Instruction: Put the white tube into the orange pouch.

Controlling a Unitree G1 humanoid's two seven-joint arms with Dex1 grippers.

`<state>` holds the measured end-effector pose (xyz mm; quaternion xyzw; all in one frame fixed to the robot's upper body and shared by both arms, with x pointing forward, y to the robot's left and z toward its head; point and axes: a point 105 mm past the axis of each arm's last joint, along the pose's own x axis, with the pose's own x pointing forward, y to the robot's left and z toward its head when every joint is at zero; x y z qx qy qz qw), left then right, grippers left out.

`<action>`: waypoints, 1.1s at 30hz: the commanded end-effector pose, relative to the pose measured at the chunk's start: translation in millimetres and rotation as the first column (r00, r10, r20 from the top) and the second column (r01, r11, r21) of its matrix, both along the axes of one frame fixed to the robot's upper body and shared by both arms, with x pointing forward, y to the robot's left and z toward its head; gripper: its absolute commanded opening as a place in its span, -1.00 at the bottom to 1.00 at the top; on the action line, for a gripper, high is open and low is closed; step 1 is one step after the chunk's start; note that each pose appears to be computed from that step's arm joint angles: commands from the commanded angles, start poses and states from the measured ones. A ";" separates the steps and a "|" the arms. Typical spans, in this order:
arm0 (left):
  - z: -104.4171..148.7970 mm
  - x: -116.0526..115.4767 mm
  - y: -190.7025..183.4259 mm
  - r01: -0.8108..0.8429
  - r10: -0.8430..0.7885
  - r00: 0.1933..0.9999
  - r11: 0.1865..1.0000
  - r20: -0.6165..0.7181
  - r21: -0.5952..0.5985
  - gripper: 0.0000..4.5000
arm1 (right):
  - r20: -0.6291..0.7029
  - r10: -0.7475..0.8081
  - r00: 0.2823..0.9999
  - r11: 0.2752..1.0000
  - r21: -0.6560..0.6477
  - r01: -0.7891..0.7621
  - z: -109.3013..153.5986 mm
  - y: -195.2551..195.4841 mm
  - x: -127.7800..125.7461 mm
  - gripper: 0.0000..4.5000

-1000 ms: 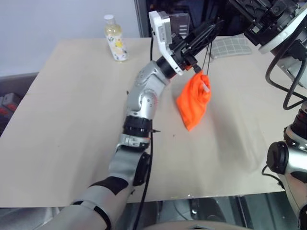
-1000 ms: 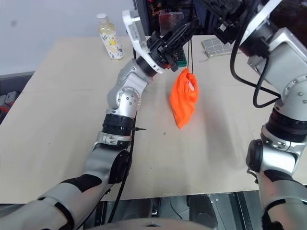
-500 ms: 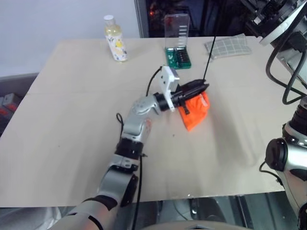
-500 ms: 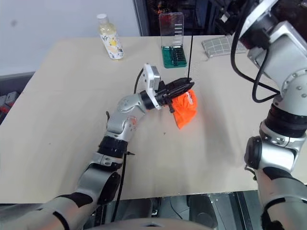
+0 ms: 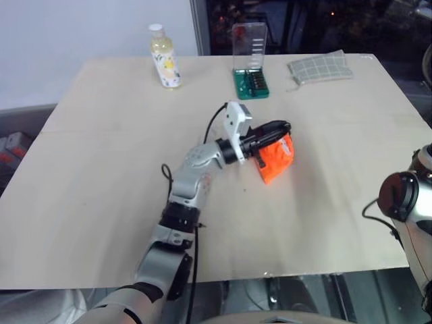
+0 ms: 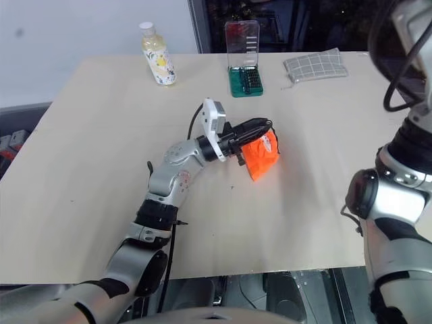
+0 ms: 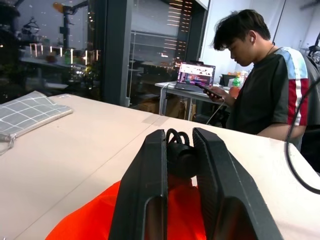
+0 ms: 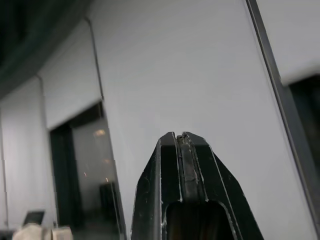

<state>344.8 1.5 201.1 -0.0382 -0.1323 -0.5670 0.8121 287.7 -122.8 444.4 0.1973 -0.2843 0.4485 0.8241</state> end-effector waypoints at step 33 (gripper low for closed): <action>-114.1 -121.8 151.6 -0.268 0.385 0.855 0.901 -0.346 0.341 0.09 | -0.514 -0.070 0.855 0.696 -0.639 -0.327 -316.9 -9.7 -58.8 0.79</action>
